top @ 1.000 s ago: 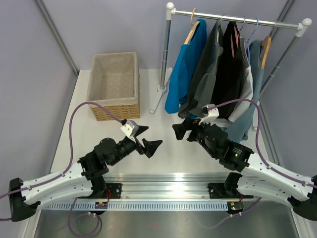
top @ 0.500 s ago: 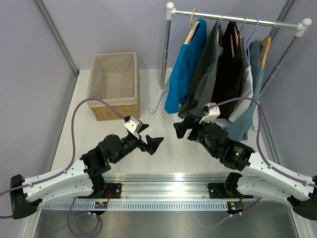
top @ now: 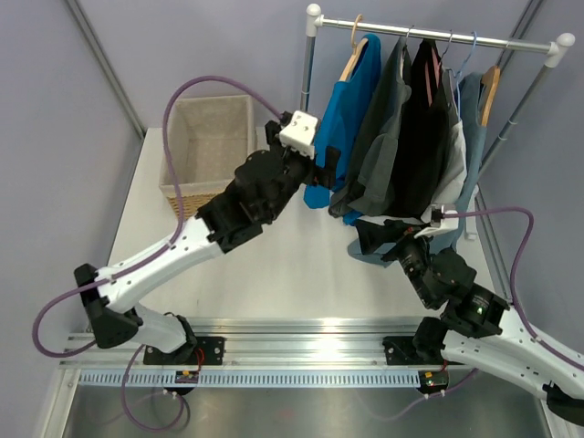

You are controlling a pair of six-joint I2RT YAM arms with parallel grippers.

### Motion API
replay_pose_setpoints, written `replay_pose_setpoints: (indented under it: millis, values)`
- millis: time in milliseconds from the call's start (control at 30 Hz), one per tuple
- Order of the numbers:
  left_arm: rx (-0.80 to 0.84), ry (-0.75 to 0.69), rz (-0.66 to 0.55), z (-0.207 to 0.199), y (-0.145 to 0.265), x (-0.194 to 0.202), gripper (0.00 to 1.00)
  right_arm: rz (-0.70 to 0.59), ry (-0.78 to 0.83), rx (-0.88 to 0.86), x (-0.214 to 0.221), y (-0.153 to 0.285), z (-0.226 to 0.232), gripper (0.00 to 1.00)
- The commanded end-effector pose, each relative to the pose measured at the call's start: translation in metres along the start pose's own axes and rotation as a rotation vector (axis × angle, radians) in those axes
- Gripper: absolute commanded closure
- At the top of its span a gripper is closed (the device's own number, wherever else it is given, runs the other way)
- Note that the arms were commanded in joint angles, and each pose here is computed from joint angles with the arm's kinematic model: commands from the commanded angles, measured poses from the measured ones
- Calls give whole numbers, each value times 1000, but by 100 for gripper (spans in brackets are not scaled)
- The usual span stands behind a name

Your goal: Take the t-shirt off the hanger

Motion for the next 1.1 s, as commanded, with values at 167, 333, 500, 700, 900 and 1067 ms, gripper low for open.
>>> replay_pose_setpoints:
  millis: [167,333,500,700,900,1067]
  values:
    - [-70,-137,49,14,-88,-3,16,-59,-59,-126,-12,13,4,0]
    - [-34,-156,25,16,-127,2,18,-8,-44,-143,-7,9,11,1]
    - [-42,-156,-12,25,-145,-3,32,43,-37,-161,-2,6,17,0]
    - [-72,-144,-22,33,-164,9,48,72,-25,-159,1,4,20,1]
    - [-48,-180,-21,30,-172,16,50,67,-46,-162,0,5,20,0]
    - [-22,-173,-50,27,-177,11,58,73,-42,-154,3,3,20,0]
Point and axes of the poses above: each gripper's point midway between its finger pads, its own y axis back along the fingers, its own z axis along the line the jaws close on, x = y × z, the point moved 9 cm from there along y, back along the fingers, and after that the axes turned 13 degrees about -y, right-handed, at the moved point
